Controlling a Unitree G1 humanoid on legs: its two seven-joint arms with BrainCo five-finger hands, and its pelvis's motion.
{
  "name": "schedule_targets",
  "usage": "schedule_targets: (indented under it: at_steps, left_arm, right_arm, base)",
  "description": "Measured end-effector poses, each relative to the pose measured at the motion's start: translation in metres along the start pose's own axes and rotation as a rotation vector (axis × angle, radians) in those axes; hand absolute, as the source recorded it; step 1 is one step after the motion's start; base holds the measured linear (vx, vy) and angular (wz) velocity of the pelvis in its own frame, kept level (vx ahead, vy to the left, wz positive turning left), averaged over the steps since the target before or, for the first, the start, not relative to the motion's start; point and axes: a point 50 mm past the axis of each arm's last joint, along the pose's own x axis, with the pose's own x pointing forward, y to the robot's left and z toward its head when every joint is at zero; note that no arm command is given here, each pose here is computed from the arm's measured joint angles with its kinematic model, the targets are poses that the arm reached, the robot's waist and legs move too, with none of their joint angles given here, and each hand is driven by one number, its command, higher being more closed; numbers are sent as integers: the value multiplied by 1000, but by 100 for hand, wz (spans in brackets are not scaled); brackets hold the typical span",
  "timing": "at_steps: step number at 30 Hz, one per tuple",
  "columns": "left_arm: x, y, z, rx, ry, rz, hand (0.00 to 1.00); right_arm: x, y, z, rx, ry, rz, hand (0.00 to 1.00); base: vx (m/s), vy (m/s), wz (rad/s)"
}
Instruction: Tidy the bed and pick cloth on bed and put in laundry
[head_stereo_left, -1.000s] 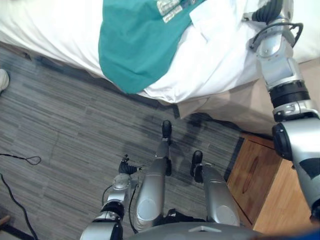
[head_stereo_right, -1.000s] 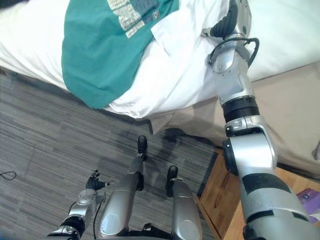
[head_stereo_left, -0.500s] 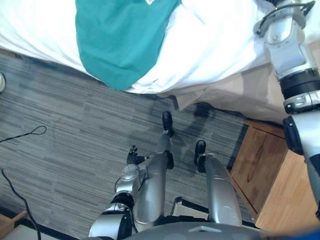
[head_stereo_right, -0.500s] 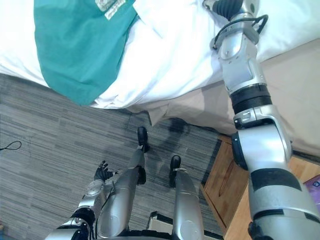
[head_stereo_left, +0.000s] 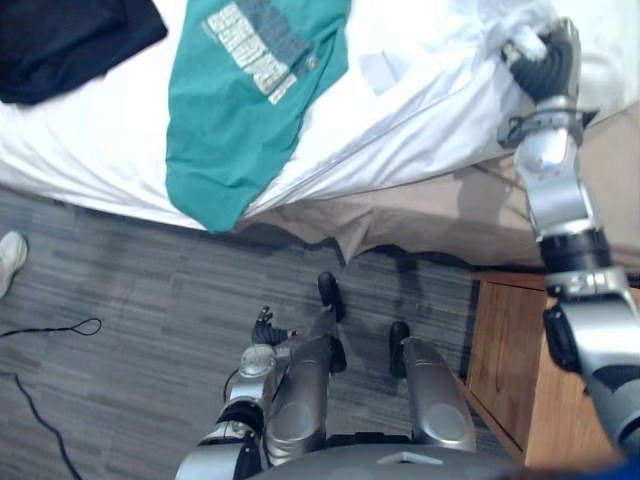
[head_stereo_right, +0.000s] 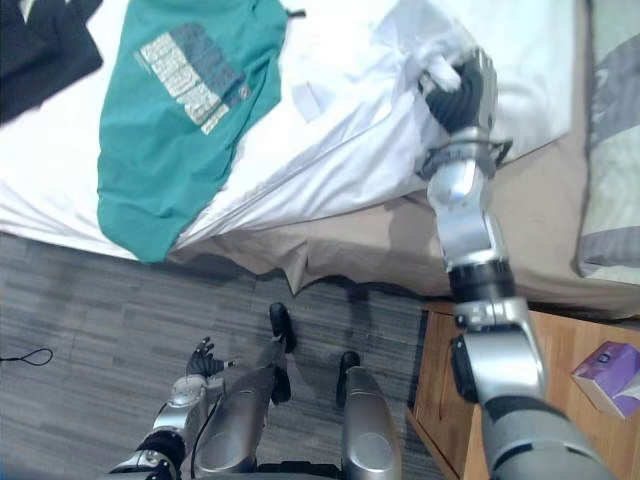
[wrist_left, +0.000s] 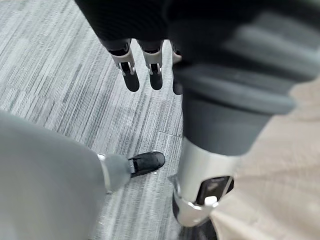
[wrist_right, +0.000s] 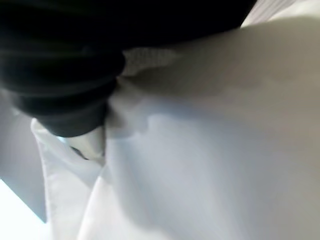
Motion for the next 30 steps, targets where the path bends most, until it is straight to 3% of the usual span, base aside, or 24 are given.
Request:
schedule_targets:
  at_steps: [6, 7, 19, 30]
  left_arm:
    - [-10, 7, -33, 49, 99, 12, 0]
    - [-12, 7, -38, 56, 119, 12, 0]
    - [-28, 5, -73, 16, 241, 18, 0]
    - [-37, 9, -91, -14, 306, 48, 0]
  right_arm:
    - [-69, 10, -58, 27, 239, 19, 100]
    - [-79, 13, -65, 29, 273, 28, 0]
    - [-202, 36, -107, 127, 653, 97, 0]
    - [-282, -19, -148, 73, 1002, -164, 0]
  base:
    - [64, 4, -16]
    - [46, 5, -20]
    - [26, 5, -26]
    - [31, -8, -18]
